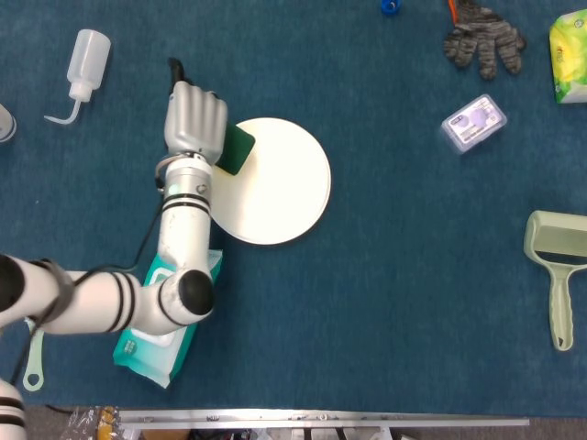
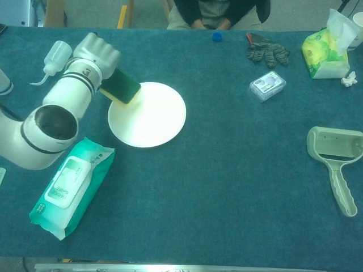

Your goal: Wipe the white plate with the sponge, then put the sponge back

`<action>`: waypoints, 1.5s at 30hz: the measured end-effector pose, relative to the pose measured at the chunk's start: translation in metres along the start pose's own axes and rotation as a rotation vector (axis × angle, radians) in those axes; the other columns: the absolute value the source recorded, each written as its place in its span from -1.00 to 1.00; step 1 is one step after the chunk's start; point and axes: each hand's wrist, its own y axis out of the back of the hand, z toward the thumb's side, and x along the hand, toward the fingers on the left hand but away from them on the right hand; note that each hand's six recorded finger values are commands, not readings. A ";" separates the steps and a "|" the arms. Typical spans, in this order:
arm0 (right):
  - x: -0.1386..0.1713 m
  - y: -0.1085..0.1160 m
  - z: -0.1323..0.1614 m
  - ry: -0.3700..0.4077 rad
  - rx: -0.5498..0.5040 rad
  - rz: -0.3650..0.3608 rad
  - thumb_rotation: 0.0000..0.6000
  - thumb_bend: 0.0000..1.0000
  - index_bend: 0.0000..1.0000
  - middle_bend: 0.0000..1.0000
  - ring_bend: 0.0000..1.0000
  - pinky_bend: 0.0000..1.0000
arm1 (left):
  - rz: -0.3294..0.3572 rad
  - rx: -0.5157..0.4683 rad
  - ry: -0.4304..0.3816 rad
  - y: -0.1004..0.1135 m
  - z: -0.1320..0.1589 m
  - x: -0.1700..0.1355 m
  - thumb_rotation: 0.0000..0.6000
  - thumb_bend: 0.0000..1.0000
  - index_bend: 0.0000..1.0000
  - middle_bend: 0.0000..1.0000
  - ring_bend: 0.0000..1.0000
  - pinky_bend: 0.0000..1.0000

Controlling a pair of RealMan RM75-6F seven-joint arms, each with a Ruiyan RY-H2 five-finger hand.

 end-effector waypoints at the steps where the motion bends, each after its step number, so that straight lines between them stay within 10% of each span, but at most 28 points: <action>1: 0.000 0.000 0.000 0.002 -0.001 0.001 1.00 -0.22 -0.22 -0.21 -0.51 -0.10 | 0.005 -0.010 -0.002 0.000 -0.004 -0.003 1.00 -0.40 -0.13 -0.24 -0.41 -0.90; 30: -0.002 -0.004 0.008 0.018 0.004 0.013 1.00 -0.23 -0.22 -0.21 -0.51 -0.10 | -0.036 -0.261 -0.016 -0.066 -0.078 -0.037 1.00 -0.41 -0.87 -0.78 -0.95 -0.90; 45: 0.002 0.001 0.001 -0.014 0.029 0.000 1.00 -0.22 -0.22 -0.21 -0.51 -0.10 | 0.302 -0.677 -0.076 -0.039 -0.116 -0.073 1.00 -0.41 -0.74 -0.69 -0.93 -0.90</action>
